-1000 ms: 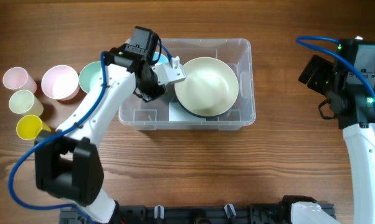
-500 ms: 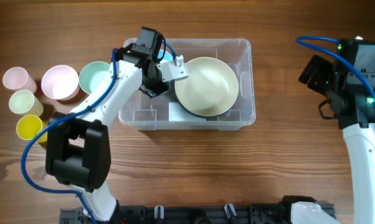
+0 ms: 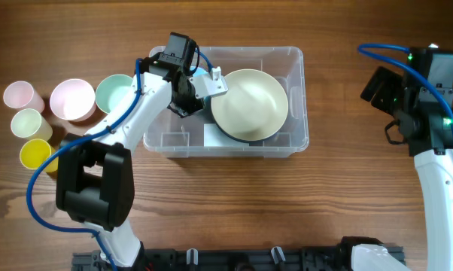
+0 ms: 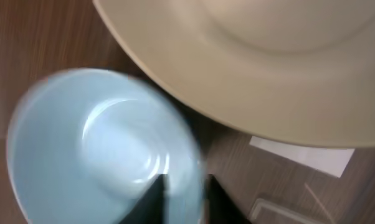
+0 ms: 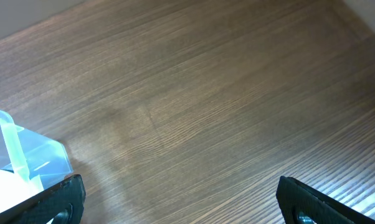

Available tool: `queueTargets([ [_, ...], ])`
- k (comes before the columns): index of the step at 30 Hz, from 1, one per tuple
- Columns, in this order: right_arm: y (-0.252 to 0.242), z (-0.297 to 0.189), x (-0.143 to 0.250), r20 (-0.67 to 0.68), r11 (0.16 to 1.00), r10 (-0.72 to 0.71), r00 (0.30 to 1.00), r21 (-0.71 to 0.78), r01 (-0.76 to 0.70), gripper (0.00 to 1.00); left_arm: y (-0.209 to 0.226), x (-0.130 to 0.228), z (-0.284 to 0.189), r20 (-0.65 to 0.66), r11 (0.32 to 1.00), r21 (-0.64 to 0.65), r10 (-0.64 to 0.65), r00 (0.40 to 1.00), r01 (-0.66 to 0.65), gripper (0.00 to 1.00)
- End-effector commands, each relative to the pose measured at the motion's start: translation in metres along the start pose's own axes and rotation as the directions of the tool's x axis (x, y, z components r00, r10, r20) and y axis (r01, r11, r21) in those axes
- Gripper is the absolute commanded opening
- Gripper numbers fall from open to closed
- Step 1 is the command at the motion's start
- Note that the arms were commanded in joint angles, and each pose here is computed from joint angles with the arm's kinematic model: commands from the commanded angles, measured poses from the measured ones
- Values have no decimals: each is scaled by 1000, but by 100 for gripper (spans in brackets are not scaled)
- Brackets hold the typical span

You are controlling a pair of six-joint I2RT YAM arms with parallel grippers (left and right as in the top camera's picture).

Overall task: Pack container
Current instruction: 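Lower the light blue bowl beside the cream bowl, release, withdraw left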

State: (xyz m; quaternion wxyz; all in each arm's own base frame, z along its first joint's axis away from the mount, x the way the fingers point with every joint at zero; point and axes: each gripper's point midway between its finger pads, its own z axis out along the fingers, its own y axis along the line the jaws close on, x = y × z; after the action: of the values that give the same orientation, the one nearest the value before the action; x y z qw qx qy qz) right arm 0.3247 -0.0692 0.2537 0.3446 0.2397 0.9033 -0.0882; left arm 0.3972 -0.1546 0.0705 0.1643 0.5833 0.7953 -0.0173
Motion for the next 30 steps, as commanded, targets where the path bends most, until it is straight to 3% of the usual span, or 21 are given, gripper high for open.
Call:
queueTargets([
  [1,-3,-4,-5,20,1000,16,1000,14,-17,100,1,-1,2,16,1000,16,6,1000,-6,43],
  [9,-3,-4,-6,21,1000,17,1000,14,-17,100,7,-2,-2,17,1000,-17,3,1000,-3,48],
  [17,-3,-4,-6,21,1000,16,1000,14,-16,100,34,-29,-51,151,981,-165,-77,985,102,56],
  [22,-3,-4,-6,21,1000,16,1000,14,-16,100,53,-30,-101,259,927,-247,-217,941,281,53],
  [24,-3,-4,-6,21,1000,16,1000,14,-16,100,63,-21,-119,298,876,-268,-321,899,402,50],
  [26,-3,-4,-6,21,1000,17,1000,14,-17,100,74,-5,-137,346,784,-278,-458,819,555,46],
  [28,-3,-4,-6,21,1000,16,1000,14,-16,100,86,20,-156,401,611,-288,-622,672,738,46],
  [30,-3,-4,-6,21,1000,16,1000,14,-16,100,90,52,-176,461,362,-275,-764,452,891,45],
])
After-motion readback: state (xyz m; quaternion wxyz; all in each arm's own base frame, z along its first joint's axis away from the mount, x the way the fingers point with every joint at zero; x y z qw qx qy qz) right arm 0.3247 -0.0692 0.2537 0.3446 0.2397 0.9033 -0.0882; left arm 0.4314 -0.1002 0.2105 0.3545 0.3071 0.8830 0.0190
